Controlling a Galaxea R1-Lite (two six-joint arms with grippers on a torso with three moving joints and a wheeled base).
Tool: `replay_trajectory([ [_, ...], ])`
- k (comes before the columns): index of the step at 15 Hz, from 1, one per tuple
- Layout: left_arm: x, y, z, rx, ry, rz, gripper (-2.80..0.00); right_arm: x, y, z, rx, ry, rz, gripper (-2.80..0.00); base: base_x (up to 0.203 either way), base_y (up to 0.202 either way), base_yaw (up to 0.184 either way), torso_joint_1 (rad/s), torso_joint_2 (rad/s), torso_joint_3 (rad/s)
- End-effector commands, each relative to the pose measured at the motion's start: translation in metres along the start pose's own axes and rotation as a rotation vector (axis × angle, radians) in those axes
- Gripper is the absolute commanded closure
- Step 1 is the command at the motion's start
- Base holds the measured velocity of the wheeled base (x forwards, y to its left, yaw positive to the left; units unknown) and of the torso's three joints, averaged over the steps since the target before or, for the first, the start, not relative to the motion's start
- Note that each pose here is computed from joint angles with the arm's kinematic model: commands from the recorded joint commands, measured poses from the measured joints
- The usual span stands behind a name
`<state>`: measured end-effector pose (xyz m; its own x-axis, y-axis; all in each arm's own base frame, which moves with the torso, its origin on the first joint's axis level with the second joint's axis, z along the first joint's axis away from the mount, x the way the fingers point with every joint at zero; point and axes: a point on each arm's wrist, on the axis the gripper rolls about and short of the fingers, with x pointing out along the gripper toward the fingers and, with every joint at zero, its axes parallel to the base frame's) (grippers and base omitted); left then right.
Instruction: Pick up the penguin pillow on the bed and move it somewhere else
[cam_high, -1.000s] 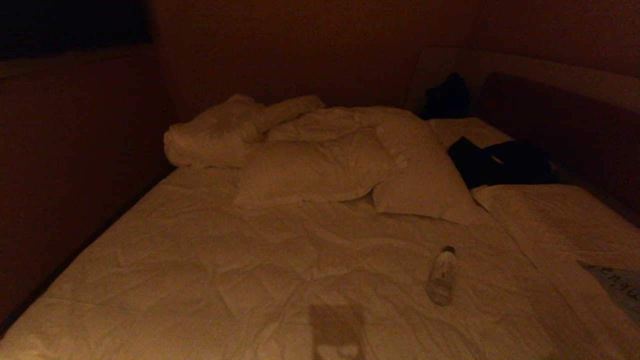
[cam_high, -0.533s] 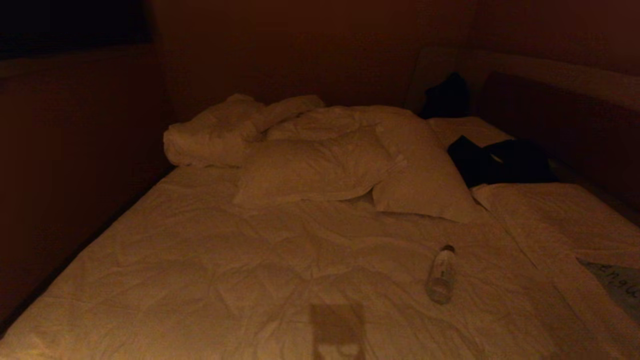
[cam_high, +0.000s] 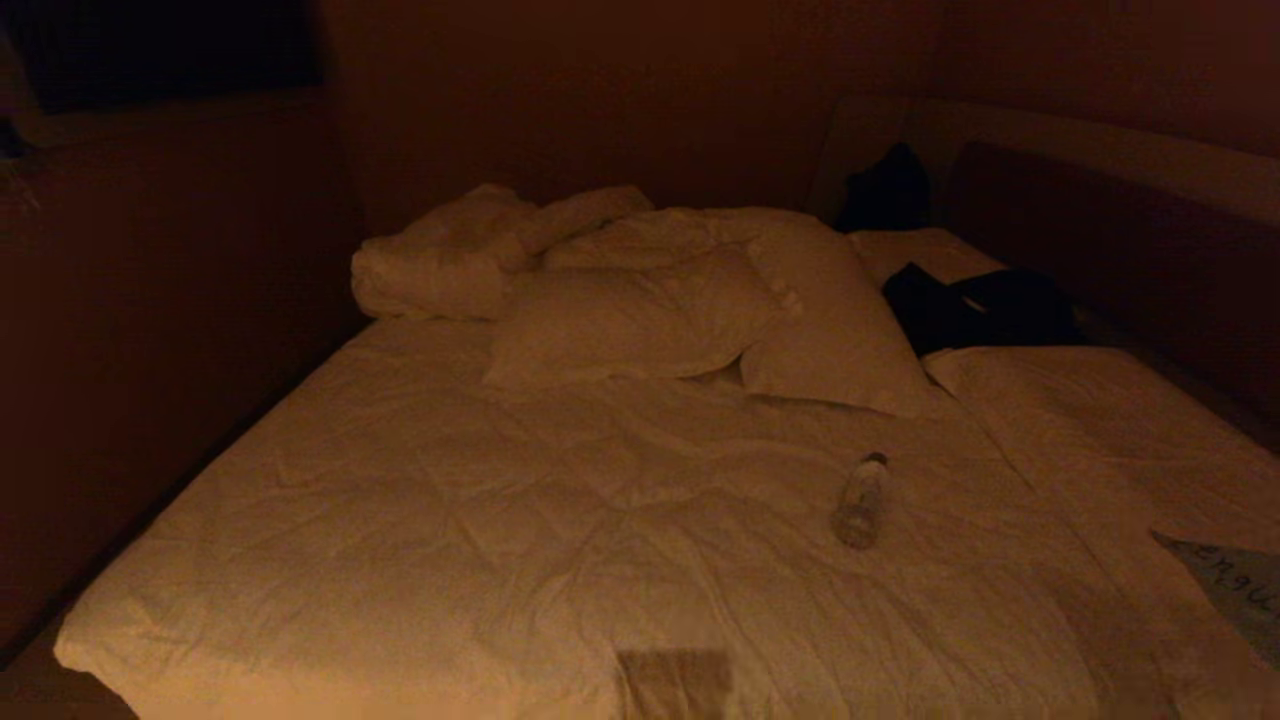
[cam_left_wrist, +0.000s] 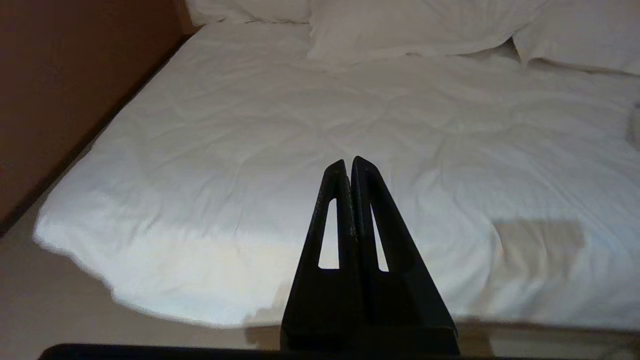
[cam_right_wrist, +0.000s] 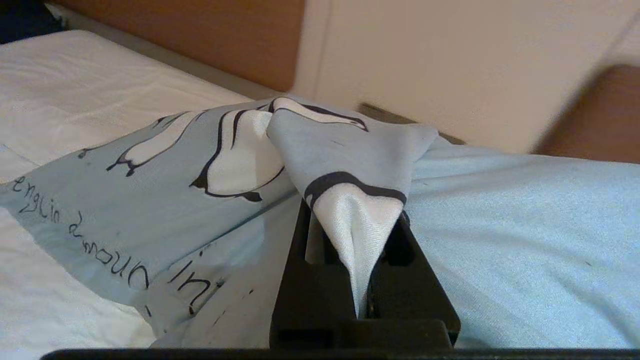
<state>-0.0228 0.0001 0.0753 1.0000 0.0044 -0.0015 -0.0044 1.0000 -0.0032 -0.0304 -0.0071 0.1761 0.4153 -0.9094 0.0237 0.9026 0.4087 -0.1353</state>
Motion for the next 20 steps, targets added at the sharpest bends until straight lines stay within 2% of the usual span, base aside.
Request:
replay_trajectory([
  [1,0.000,0.000,0.000,0.000,0.000,0.001,0.00,0.000,0.000,0.000,-0.002,0.001,-0.004,0.00,-0.197,0.000,0.000,0.005,0.00,-0.002],
  [15,0.000,0.000,0.000,0.000,-0.001,0.002,0.00,0.000,0.000,0.001,-0.002,-0.004,0.007,0.00,-0.192,0.000,0.001,0.003,0.00,0.001],
  [16,0.000,0.000,0.000,0.000,-0.001,0.000,0.00,0.000,-0.001,0.003,0.000,-0.011,0.019,0.00,-0.156,0.000,0.000,-0.007,0.00,0.002],
  [20,0.000,0.000,0.000,0.002,-0.001,0.002,0.00,-0.007,-0.008,0.028,0.023,-0.090,0.182,0.00,-0.012,0.000,-0.001,-0.002,0.00,0.003],
])
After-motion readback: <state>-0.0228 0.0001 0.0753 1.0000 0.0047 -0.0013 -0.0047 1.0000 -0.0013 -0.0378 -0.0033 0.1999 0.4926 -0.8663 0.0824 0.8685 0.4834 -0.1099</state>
